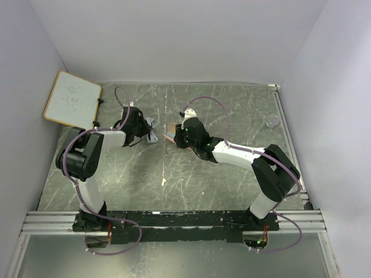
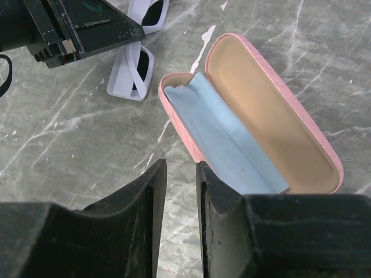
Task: Organize the sunglasses
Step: Pick up the sunglasses from the center of the board, then adjust the sunglasses case at the center of the board.
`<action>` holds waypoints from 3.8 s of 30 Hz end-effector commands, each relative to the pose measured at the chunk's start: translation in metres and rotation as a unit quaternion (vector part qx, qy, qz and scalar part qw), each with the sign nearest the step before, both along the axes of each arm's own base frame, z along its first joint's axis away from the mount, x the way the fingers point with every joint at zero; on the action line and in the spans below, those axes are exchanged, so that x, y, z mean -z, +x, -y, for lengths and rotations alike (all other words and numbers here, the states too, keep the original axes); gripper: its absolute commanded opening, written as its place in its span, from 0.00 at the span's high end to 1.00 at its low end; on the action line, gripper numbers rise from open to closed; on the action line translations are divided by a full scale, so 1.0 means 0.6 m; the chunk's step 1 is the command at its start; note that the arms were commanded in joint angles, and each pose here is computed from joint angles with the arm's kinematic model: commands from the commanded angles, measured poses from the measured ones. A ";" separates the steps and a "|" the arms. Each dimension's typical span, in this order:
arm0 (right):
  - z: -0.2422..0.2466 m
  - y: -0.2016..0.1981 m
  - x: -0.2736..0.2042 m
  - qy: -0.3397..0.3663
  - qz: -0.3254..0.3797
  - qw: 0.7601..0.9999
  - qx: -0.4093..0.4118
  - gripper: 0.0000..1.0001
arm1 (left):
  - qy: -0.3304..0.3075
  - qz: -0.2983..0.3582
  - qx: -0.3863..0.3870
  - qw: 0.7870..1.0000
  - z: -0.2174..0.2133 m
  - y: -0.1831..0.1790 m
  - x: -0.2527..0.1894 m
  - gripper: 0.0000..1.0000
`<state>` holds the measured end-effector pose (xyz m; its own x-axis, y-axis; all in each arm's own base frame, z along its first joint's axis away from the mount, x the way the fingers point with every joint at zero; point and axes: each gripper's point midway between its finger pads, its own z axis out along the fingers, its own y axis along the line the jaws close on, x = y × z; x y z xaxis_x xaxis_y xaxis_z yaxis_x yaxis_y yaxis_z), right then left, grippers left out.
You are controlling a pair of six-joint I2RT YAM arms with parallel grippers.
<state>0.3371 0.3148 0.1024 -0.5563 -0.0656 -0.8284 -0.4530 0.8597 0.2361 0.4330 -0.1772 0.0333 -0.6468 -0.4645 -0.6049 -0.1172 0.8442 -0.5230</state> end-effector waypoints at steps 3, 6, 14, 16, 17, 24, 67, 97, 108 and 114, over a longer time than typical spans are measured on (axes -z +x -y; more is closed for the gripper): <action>0.008 -0.001 -0.012 0.000 0.012 1.000 0.006 0.73 | -0.004 0.019 0.013 1.000 0.020 0.008 -0.022 0.93; 0.008 -0.001 -0.014 0.001 0.013 1.000 0.006 0.73 | -0.003 0.022 0.013 1.000 0.021 0.004 -0.026 0.93; 0.011 -0.005 -0.017 0.002 0.014 1.000 0.005 0.73 | 0.015 0.026 0.010 1.000 0.017 -0.019 -0.040 0.93; 0.013 -0.005 -0.017 0.002 0.014 1.000 0.007 0.73 | 0.015 0.028 0.011 0.999 0.017 -0.031 -0.045 0.93; 0.013 -0.006 -0.019 0.003 0.014 1.000 0.007 0.73 | 0.016 0.030 0.012 0.999 0.016 -0.037 -0.047 0.93; 0.023 -0.009 -0.024 -0.002 0.017 1.000 0.014 0.73 | 0.023 0.038 0.005 0.999 -0.005 -0.087 -0.076 0.93; 0.155 0.183 0.051 -0.061 -0.007 0.987 0.146 0.76 | -0.015 0.091 0.077 0.993 0.051 -0.191 -0.154 0.93; 0.062 0.056 0.100 -0.066 -0.052 0.995 0.061 0.76 | -0.006 0.099 0.068 0.993 0.043 -0.186 -0.163 0.93; 0.065 0.031 0.107 -0.064 -0.057 0.995 0.057 0.75 | -0.002 0.106 0.074 0.992 0.050 -0.175 -0.177 0.93; 0.062 0.031 0.105 -0.059 -0.056 0.995 0.055 0.75 | -0.018 0.110 0.093 0.989 0.076 -0.160 -0.193 0.93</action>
<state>0.3521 0.2737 0.0248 -0.6801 -0.1242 -0.7225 -0.3332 0.9302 0.1537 0.3262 -0.2045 0.1309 -0.5862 -0.3775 -0.7168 0.0987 0.8449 -0.5257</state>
